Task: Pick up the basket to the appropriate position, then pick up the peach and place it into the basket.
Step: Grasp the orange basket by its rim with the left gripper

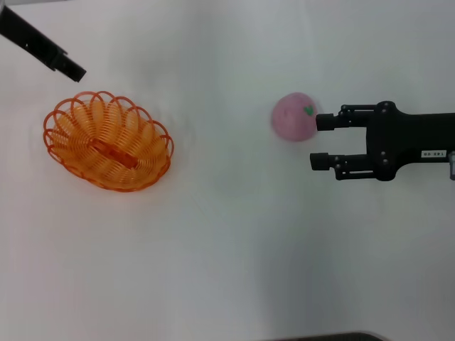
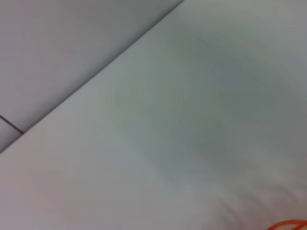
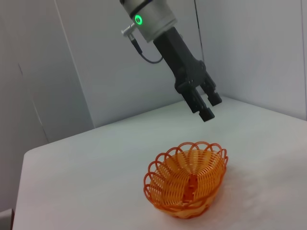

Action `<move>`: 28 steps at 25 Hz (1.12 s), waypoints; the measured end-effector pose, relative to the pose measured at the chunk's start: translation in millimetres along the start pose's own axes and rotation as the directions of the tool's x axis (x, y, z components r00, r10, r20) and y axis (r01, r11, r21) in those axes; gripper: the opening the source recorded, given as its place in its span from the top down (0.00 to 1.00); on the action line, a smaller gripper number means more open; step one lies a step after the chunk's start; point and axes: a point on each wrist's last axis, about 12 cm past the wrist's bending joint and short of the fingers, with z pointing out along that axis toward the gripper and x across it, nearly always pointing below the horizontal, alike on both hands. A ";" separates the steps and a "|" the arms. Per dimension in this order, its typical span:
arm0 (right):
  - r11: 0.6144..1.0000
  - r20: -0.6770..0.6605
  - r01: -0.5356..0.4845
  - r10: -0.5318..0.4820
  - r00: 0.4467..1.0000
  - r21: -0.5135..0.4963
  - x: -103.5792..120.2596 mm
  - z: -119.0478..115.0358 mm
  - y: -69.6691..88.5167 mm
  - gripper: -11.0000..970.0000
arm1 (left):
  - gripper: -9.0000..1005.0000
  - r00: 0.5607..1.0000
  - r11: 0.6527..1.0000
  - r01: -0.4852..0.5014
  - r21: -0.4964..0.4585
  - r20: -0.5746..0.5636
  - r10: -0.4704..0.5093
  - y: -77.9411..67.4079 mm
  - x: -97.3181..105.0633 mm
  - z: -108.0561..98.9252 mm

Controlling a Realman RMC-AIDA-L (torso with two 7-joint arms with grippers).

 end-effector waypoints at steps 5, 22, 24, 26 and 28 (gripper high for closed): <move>1.000 -0.001 -0.001 0.001 1.000 0.002 0.6 1.1 0.1 0.25 | 0.28 0.999 1.000 0.025 0.010 -0.035 -0.024 3.9 11.5 13.0; 1.000 0.000 0.004 -0.004 1.000 0.008 2.3 7.5 -0.4 0.25 | 0.28 0.995 0.999 0.038 0.012 -0.091 -0.036 -0.2 36.2 49.6; 1.000 -0.002 0.004 -0.004 1.000 0.014 2.6 7.9 -1.1 0.25 | 0.31 0.995 0.999 0.039 0.010 -0.089 -0.038 -0.2 37.2 50.3; 1.000 -0.002 0.004 -0.004 1.000 0.015 2.7 8.2 -1.1 0.25 | 0.38 0.995 0.999 0.040 0.008 -0.087 -0.039 -0.4 38.1 50.9; 1.000 -0.002 0.004 -0.004 1.000 0.015 2.6 8.4 -1.1 0.25 | 0.44 0.995 0.999 0.039 0.010 -0.088 -0.038 -0.9 38.4 51.3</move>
